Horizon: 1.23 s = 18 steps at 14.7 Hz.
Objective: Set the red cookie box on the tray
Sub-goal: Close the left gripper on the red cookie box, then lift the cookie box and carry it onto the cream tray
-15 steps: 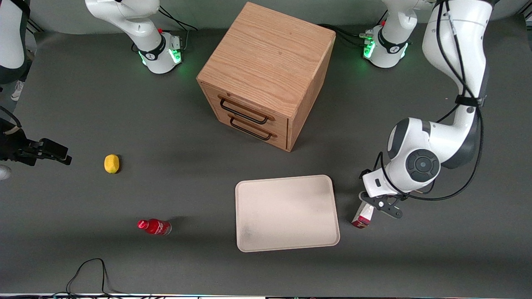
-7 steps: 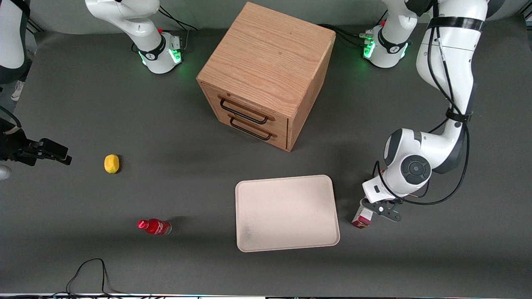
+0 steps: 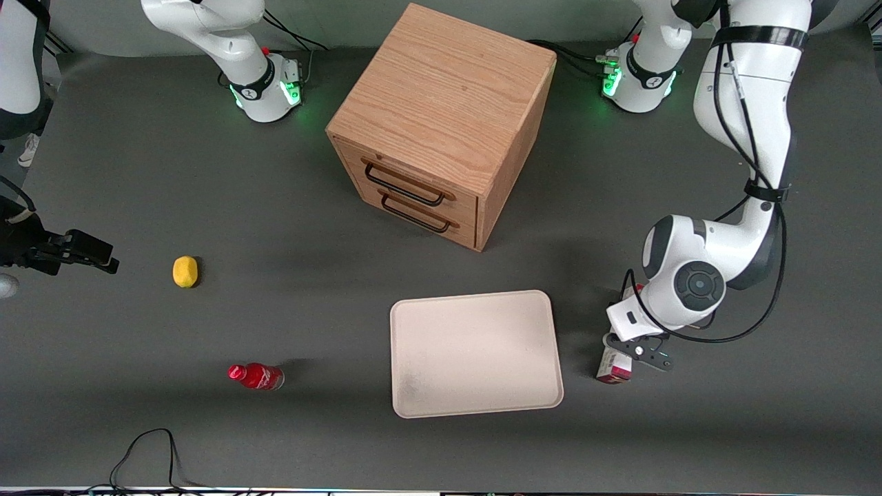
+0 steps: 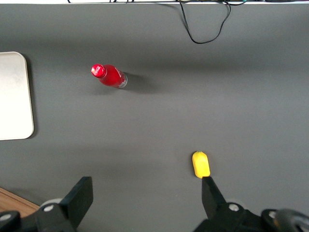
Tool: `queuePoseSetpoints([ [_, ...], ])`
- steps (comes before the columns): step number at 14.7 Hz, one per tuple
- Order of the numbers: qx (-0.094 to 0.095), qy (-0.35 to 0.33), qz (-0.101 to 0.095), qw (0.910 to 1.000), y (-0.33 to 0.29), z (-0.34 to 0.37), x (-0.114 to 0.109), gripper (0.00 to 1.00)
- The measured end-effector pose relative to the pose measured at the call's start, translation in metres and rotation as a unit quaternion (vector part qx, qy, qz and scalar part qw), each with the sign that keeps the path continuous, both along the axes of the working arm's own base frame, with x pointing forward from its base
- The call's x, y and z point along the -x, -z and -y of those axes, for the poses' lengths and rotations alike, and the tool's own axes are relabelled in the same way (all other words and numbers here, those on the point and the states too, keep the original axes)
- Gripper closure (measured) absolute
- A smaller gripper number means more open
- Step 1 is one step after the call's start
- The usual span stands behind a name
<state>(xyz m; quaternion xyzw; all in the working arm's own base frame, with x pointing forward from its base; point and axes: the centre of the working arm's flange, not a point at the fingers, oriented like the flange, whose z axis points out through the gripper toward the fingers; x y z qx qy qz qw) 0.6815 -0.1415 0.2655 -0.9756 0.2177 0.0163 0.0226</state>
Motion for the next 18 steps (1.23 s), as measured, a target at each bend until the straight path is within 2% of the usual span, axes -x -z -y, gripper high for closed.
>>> queuePoseSetpoints([
  [1,0.0,0.0,-0.008,1.0,-0.028,-0.002,-0.007,0.95],
  [2,0.011,-0.004,-0.017,0.9998,-0.061,-0.001,-0.011,0.95],
  [4,0.056,-0.021,-0.036,0.9976,-0.128,0.005,-0.009,0.95],
  [5,0.07,-0.031,-0.04,0.9963,-0.159,0.008,-0.007,0.95],
  [7,0.08,-0.078,-0.038,0.993,-0.203,0.021,-0.002,0.95],
  [10,0.076,-0.179,-0.034,0.9802,-0.211,0.077,0.006,0.95],
  [14,0.07,-0.25,-0.018,0.9656,-0.143,0.166,0.005,0.95],
  [16,0.062,-0.261,-0.012,0.9633,-0.094,0.18,-0.001,0.95],
  [18,0.045,-0.263,-0.005,0.9638,-0.048,0.18,-0.009,0.95],
])
